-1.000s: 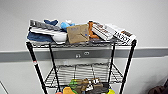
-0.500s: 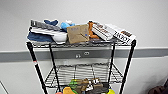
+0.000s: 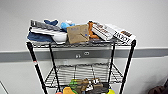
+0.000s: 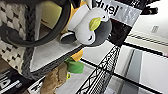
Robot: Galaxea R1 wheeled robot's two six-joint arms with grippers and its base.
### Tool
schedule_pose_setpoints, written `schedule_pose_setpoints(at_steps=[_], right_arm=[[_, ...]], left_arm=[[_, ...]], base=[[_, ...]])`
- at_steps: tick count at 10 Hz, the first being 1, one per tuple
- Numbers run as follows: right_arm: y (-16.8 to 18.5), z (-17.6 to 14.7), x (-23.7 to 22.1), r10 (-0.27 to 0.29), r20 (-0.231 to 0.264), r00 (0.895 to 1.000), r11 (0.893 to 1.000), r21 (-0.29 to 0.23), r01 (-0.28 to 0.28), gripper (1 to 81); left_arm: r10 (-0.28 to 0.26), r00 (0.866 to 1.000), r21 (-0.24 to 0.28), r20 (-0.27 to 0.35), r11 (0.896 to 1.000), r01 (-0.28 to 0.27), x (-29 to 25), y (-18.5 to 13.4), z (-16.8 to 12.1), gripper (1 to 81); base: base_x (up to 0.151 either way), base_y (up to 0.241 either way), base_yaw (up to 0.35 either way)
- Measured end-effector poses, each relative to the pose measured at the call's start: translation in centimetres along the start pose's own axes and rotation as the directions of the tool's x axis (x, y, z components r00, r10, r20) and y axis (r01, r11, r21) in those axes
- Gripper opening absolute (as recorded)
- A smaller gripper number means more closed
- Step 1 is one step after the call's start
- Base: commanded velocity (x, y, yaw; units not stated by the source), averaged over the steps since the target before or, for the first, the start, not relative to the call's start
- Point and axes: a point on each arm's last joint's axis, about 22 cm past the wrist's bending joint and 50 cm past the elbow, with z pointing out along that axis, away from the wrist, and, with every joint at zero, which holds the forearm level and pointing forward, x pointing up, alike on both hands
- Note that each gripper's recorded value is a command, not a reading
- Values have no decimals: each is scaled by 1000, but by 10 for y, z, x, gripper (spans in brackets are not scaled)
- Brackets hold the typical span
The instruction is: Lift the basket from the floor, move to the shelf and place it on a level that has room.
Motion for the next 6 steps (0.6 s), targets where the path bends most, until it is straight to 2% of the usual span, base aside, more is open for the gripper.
schedule_pose_setpoints(at_steps=[3,6], right_arm=[[-39,-14,12,-42,0,999,998,56,42,10],[-68,-28,32,-84,-20,996,993,87,85,10]], left_arm=[[36,999,-45,-8,998,-36,11,34,-18,10],[75,997,-93,-1,993,-75,18,71,-33,10]], base=[[0,0,0],[0,0,0]])
